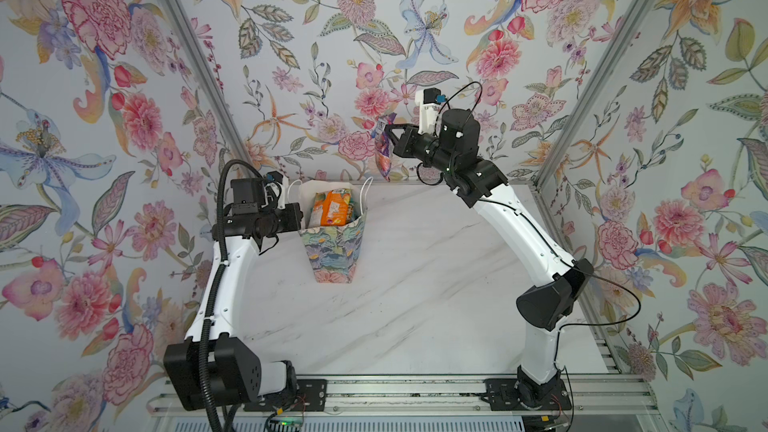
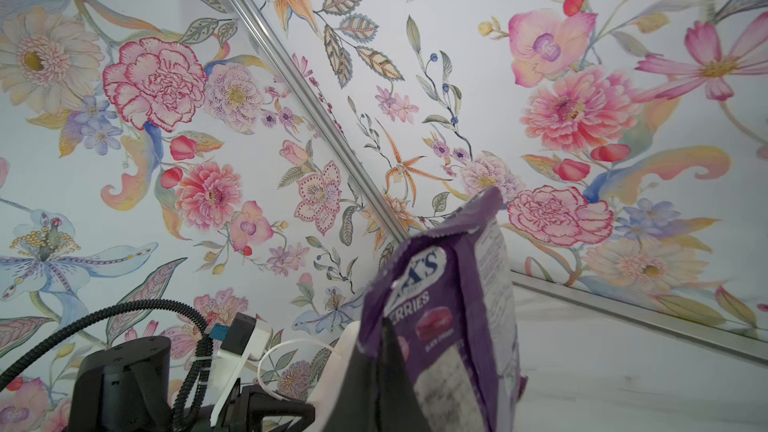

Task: Place the snacks into the paper bag
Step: 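Lift the purple Berries bag with the right gripper over the paper bag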

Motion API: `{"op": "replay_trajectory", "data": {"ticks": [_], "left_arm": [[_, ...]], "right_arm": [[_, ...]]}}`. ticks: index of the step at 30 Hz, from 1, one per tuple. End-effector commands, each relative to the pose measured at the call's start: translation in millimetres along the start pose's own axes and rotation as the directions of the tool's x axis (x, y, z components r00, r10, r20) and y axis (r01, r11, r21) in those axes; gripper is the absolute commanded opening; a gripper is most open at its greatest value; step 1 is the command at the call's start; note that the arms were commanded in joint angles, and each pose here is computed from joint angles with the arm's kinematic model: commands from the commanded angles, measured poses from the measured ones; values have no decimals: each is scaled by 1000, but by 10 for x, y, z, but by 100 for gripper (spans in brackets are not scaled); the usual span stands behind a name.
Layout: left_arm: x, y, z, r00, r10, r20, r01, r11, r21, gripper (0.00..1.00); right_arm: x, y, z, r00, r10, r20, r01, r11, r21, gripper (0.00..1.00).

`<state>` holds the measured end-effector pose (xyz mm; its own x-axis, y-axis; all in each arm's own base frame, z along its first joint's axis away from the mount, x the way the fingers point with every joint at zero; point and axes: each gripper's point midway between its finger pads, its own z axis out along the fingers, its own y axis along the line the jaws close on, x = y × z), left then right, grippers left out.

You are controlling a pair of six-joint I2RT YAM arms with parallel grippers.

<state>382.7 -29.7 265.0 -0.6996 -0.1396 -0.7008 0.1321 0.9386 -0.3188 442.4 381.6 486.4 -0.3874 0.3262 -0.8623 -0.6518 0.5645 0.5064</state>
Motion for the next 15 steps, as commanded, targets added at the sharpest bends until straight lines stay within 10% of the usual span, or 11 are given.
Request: {"op": "replay_trajectory", "data": {"ticks": [1,15], "left_arm": [[12,-74,-25,1000,1,6,-1,1000,29,4],[24,-81,-41,1000,1,9,-2,1000,30,4]], "right_arm": [[93,263,141,999,-24,-22,22,997,-70,0],[609,1002,411,994,-2,-108,-28,961,-275,0]]}}
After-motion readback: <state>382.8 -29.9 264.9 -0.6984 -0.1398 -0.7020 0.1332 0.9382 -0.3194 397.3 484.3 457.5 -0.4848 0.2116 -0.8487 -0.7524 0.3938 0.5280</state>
